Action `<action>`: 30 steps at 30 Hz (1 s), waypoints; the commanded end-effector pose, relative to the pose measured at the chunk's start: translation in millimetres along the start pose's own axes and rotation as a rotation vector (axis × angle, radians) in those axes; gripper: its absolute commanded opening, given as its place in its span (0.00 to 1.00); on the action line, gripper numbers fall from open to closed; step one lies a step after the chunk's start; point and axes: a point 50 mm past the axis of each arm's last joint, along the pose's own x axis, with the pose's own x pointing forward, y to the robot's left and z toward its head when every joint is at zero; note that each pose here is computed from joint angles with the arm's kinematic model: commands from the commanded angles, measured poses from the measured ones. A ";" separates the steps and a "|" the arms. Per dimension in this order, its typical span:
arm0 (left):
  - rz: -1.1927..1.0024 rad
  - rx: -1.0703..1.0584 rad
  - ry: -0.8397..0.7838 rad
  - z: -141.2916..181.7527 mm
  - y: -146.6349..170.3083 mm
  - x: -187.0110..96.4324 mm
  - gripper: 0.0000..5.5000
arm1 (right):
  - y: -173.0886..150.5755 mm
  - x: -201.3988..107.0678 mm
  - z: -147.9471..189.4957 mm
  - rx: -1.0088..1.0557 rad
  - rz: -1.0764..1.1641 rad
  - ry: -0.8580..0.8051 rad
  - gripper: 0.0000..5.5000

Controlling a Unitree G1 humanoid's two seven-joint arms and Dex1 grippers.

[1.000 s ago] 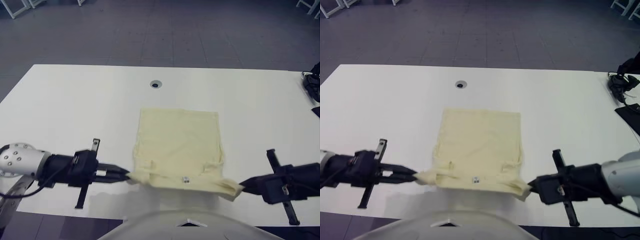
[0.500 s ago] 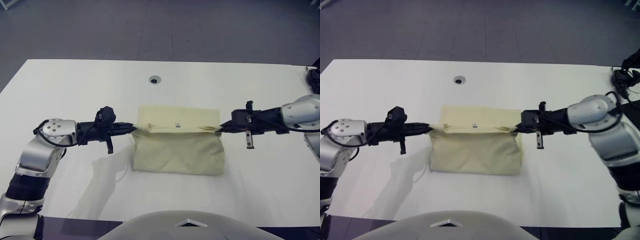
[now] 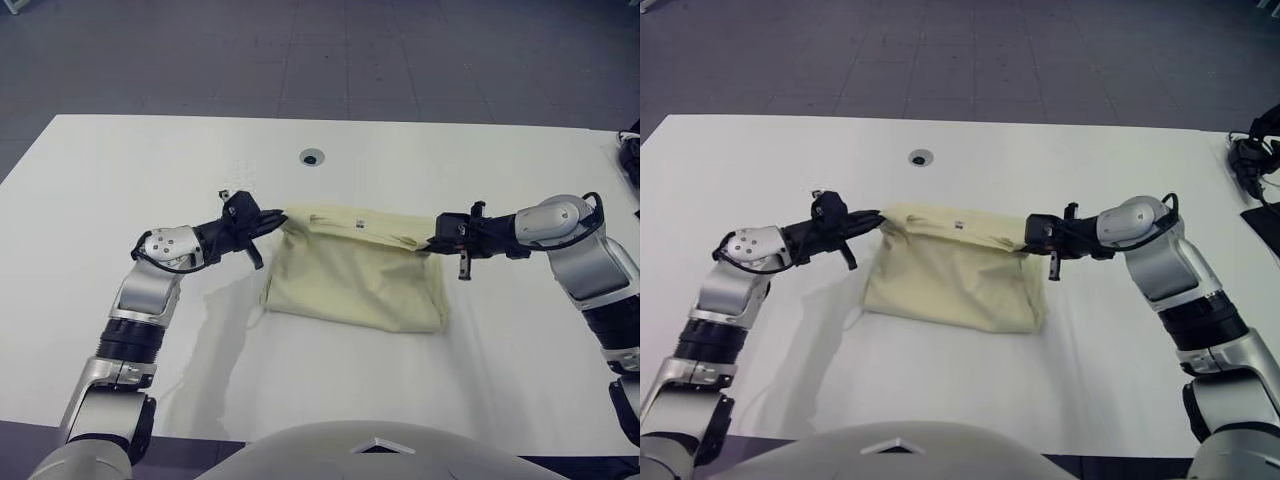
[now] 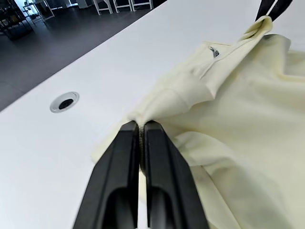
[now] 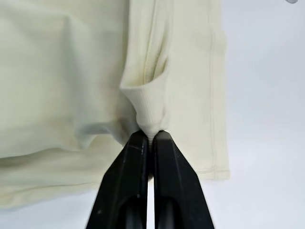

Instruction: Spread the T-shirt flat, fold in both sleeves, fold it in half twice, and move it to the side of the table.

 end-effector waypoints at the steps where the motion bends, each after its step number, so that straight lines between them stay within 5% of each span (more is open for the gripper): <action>1: 0.026 0.103 0.010 -0.7 4.9 6.6 0.00 | -0.1 -5.6 -3.6 0.066 -0.013 0.009 0.00; 17: 0.012 0.280 0.023 -6.0 -6.4 25.6 0.00 | 3.7 8.2 -19.1 0.193 -0.140 0.036 0.00; 25: 0.135 0.375 0.038 -2.9 -4.3 42.7 0.28 | 6.0 26.5 -22.9 0.279 -0.227 0.013 0.00; 30: 0.317 0.438 0.062 0.2 11.8 42.3 0.42 | 1.7 34.1 -23.4 0.278 -0.297 0.018 0.15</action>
